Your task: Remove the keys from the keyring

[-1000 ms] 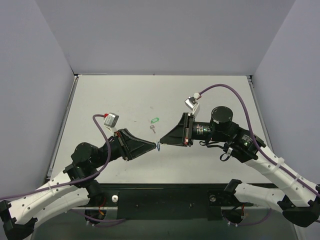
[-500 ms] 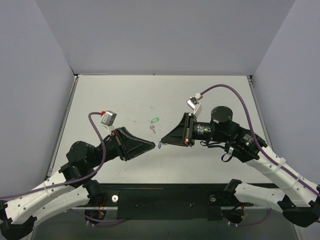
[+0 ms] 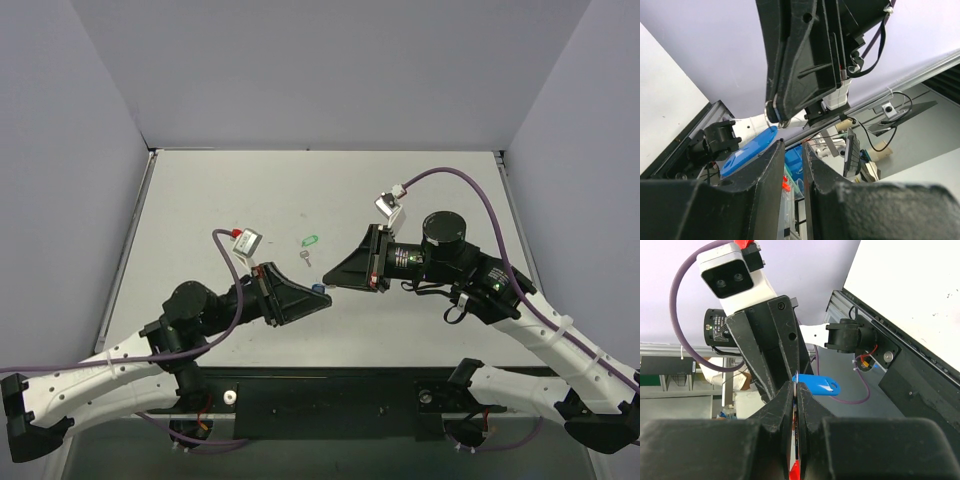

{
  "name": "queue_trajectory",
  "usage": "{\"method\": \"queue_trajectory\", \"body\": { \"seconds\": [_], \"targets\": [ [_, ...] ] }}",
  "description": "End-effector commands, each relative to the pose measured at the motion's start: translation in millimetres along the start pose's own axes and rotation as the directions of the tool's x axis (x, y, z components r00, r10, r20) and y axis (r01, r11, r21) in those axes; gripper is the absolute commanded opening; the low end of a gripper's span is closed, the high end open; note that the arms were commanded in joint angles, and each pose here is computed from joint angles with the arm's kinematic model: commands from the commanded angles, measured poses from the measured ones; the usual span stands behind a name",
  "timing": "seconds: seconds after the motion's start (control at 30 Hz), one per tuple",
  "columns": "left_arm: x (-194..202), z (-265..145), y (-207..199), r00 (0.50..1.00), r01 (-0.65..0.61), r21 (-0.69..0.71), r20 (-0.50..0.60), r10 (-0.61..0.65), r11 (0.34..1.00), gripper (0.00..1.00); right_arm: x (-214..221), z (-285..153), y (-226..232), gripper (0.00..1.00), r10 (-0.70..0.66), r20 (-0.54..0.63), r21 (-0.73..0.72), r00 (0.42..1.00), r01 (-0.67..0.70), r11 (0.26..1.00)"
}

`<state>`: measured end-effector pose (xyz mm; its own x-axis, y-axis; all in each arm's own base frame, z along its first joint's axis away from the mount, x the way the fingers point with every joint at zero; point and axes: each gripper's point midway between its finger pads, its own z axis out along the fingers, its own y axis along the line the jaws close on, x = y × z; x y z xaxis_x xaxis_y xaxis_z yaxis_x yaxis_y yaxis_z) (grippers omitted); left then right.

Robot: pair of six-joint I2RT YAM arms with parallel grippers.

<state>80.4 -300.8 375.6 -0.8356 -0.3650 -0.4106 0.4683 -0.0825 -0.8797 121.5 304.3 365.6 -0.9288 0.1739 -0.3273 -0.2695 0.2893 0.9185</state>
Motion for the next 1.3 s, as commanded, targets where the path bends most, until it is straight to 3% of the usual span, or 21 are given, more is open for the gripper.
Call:
{"method": "queue_trajectory", "body": {
  "seconds": [0.0,0.4,1.27],
  "targets": [
    [-17,-4,-13,0.995,-0.038,0.034,0.089,0.035,0.999,0.3,-4,-6,21,0.0,-0.038,0.009,-0.055,0.999,0.039,0.998],
    [-32,-15,7,0.982,-0.062,-0.089,0.173,0.077,0.994,0.3,5,-8,27,0.0,-0.037,-0.026,-0.088,0.999,0.035,0.996],
    [-46,-20,7,0.968,-0.119,-0.151,0.201,0.148,0.981,0.31,27,-16,31,0.0,-0.035,-0.094,-0.159,0.995,0.019,0.987]
  ]
}}
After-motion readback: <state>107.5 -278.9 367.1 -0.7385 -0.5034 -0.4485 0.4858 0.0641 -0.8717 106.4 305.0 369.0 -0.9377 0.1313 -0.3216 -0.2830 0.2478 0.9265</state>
